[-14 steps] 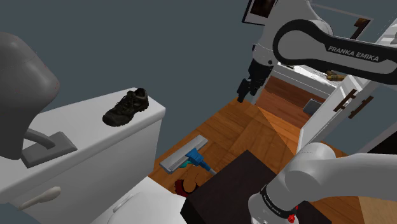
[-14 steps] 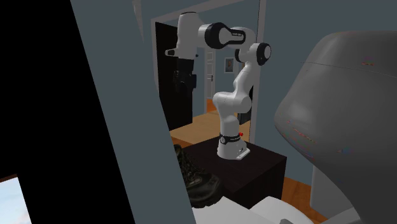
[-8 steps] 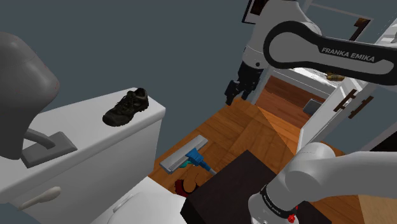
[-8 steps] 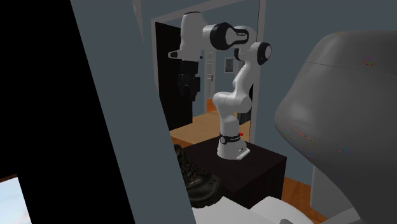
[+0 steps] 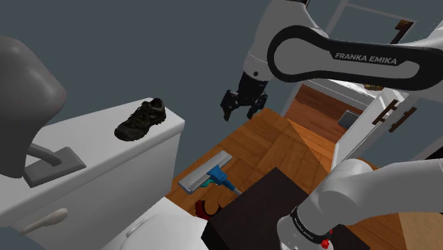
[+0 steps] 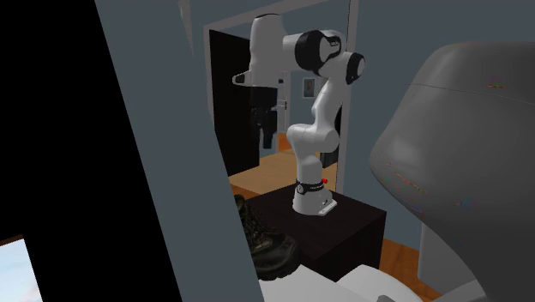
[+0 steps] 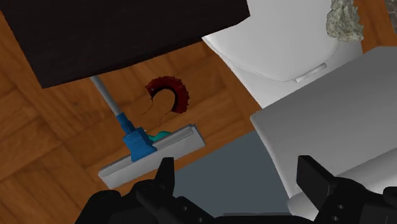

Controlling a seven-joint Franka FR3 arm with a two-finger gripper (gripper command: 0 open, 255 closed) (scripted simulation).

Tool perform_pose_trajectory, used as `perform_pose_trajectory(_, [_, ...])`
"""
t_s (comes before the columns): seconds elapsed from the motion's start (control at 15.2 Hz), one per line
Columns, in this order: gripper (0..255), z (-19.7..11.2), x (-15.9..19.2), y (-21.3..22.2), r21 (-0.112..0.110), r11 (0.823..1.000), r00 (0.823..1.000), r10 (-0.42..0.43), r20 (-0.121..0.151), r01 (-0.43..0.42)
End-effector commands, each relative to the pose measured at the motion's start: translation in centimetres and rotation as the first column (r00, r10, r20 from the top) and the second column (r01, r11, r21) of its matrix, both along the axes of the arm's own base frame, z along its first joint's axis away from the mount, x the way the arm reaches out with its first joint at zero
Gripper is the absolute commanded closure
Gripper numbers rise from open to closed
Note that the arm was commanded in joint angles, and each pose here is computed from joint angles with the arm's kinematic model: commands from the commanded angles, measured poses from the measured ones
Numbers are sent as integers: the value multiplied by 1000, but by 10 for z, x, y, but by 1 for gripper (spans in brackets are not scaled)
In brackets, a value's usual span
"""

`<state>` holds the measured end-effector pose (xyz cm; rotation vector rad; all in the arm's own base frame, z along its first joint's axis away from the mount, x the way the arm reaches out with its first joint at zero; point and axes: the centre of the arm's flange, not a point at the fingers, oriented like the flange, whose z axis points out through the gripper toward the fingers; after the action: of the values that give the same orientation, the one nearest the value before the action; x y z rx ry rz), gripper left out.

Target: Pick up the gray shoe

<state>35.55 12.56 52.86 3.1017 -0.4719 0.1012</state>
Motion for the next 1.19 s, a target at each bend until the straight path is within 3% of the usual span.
perform_pose_trajectory(0.0, [0,-4,12,22,24,998,998,-58,7,57])
perform_pose_trajectory(0.26, [0,-9,38,61,67,984,986,-164,18,162])
perform_pose_trajectory(0.53, [0,-13,67,97,111,958,963,-269,24,265])
perform_pose_trajectory(0.79, [0,-14,101,130,156,919,928,-371,25,363])
perform_pose_trajectory(1.12, [0,-13,147,166,210,853,871,-492,20,477])
